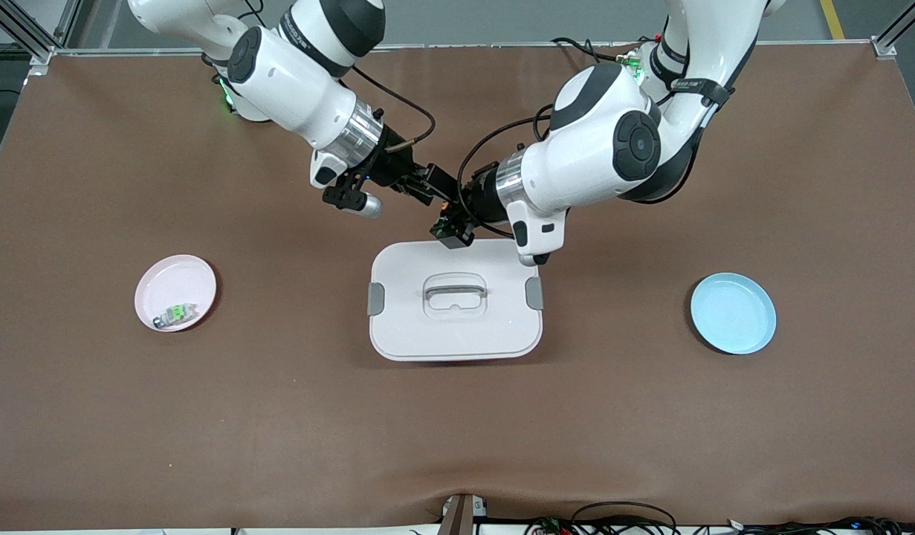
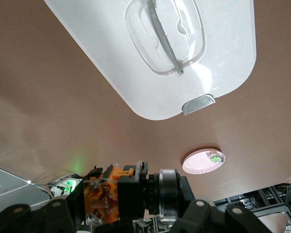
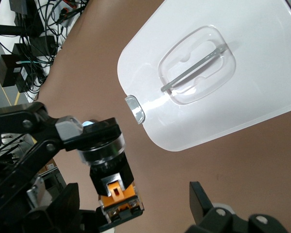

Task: Transfer orange switch to right arm and place
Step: 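Close the right gripper on the orange switch held by the left gripper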

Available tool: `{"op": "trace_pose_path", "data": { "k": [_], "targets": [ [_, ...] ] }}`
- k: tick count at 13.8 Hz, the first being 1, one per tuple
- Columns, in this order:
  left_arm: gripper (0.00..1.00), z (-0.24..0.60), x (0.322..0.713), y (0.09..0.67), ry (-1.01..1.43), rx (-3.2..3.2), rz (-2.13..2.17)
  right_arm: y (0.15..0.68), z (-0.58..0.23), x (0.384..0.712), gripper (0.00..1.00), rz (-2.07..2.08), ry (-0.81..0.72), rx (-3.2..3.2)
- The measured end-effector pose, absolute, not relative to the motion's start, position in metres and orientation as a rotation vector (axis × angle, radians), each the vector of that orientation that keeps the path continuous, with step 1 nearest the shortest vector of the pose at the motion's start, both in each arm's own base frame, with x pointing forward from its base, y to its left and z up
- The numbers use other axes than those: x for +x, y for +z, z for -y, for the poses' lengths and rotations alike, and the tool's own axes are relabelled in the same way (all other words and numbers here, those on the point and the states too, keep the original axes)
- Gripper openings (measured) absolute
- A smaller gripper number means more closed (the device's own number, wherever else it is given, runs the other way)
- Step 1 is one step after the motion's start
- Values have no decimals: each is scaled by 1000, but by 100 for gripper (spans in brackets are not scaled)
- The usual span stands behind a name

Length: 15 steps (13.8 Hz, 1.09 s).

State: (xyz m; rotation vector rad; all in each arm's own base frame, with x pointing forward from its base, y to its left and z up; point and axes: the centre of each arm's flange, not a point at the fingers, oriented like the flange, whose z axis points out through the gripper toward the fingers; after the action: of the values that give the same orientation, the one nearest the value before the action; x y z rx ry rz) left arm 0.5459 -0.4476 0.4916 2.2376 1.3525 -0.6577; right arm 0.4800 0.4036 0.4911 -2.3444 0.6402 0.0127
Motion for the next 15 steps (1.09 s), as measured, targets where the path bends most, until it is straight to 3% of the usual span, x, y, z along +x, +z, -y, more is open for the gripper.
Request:
{"op": "trace_pose_path", "data": {
  "k": [7,15],
  "targets": [
    [73,444,549,496,-652,2233,-1353,497,-412,466,100,-641,-113,-2280],
    [73,445,548,492,-661,2240,-1357,492,-412,466,100,-571,-150,-2305]
  ]
}}
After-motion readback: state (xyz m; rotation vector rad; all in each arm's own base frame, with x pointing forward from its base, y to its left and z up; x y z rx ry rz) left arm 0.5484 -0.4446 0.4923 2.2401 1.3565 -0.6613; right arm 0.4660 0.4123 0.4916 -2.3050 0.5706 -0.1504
